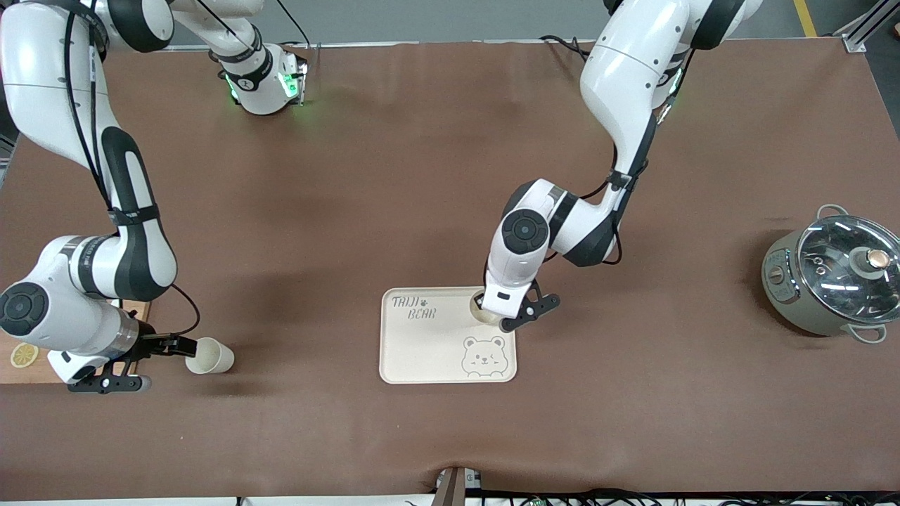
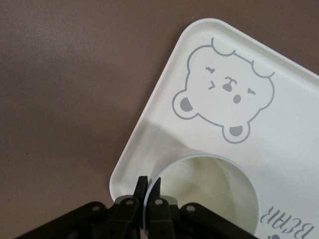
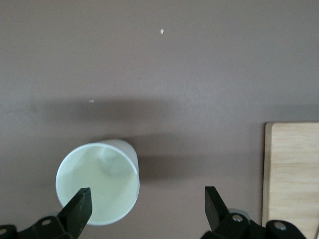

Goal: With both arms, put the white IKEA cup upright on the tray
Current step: 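Carry the cup with the left gripper while the right gripper reaches the other cup, then lower the cup onto the tray and open the left gripper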

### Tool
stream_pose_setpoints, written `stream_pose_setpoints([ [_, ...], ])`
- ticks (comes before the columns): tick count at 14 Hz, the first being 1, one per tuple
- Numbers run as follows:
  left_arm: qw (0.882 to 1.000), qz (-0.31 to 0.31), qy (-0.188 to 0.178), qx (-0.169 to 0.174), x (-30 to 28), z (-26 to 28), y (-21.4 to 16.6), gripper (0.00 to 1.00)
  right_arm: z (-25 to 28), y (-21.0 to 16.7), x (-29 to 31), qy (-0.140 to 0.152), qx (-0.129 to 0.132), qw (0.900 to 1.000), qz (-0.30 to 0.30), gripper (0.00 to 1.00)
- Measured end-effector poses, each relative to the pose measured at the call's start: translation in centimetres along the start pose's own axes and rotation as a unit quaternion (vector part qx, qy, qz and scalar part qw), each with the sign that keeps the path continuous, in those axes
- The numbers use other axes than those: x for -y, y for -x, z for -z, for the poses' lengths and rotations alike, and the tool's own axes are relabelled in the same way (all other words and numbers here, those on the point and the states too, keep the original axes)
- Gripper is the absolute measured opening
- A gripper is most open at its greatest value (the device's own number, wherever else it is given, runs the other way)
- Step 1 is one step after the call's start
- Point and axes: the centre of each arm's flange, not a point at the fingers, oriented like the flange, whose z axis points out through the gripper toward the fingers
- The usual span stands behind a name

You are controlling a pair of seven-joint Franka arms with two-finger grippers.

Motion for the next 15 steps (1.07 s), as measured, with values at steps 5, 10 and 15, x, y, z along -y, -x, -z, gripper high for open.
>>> stream_pose_setpoints([
  [5,1.000,-0.004,0.002,-0.006,0.0,-1.0,0.0,0.11,-1.9,0.0,0.1,0.000,-0.006,1.000,0.001,1.00],
  [10,1.000,0.007,0.019,-0.015,-0.3,0.8,-1.4,0.61,-3.5,0.2,0.2,-0.001,-0.002,1.000,0.004,1.00],
  [15,1.000,0.015,0.009,-0.008,1.4,6.3,-4.8,1.00,-4.9,0.7,0.2,-0.002,0.009,1.000,0.006,1.00],
])
